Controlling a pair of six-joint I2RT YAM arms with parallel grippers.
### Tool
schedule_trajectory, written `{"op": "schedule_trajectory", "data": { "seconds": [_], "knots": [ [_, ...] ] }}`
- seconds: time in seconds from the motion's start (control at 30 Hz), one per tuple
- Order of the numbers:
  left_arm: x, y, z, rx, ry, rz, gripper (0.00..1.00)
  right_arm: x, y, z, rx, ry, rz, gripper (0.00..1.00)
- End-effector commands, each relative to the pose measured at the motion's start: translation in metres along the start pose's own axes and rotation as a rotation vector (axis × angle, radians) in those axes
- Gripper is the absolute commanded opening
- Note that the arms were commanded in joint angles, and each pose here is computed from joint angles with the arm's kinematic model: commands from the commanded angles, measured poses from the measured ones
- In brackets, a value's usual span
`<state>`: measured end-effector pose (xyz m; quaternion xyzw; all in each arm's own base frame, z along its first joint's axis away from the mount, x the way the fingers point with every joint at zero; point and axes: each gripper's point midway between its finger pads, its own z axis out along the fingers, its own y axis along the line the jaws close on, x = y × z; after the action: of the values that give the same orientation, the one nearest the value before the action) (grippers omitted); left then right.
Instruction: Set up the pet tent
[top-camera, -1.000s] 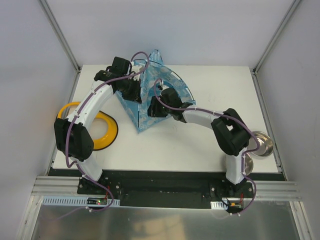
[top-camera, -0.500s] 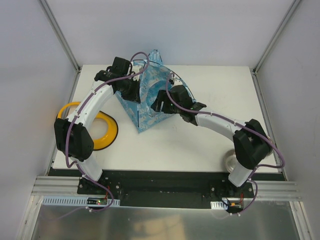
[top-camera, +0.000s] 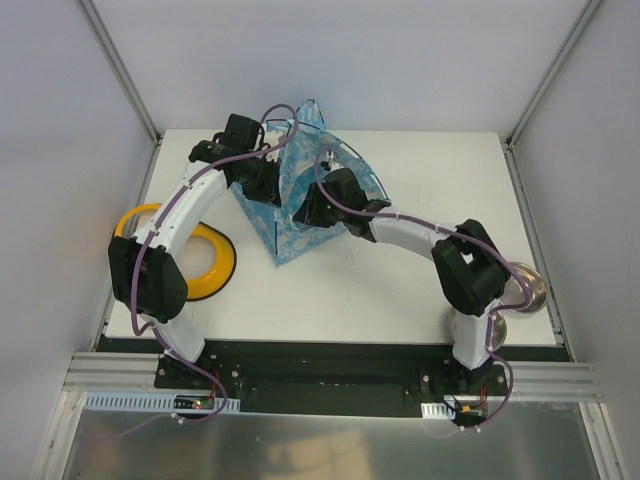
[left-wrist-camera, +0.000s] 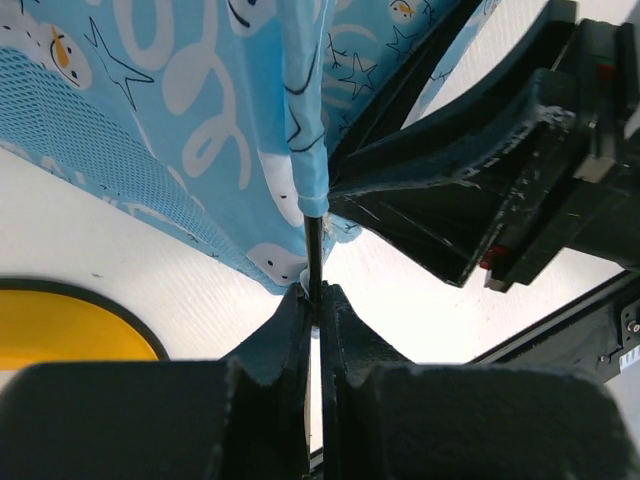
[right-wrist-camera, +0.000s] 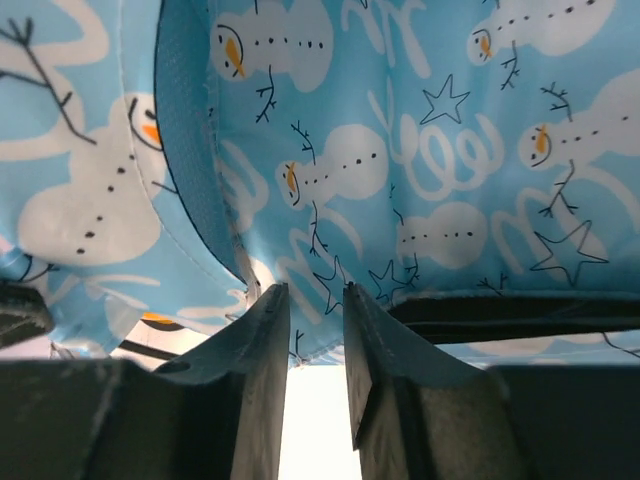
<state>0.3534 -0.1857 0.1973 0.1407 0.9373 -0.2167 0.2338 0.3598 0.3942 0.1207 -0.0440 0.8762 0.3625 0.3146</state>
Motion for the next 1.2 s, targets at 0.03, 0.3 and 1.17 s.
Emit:
{"op": "schedule_trajectory", "data": {
  "seconds": [0.03,0.3,1.17],
  "knots": [
    [-0.006,-0.012,-0.011,0.035,-0.031,0.000,0.00,-0.014,0.028,0.014,-0.109,-0.012,0.051,0.31],
    [-0.013,-0.030,-0.019,0.119,-0.048,-0.012,0.00,0.002,0.021,0.043,-0.101,0.018,0.109,0.29],
    [-0.023,-0.062,-0.045,0.254,-0.124,0.242,0.00,-0.072,-0.002,-0.141,0.219,-0.321,-0.059,0.68]
  ]
}}
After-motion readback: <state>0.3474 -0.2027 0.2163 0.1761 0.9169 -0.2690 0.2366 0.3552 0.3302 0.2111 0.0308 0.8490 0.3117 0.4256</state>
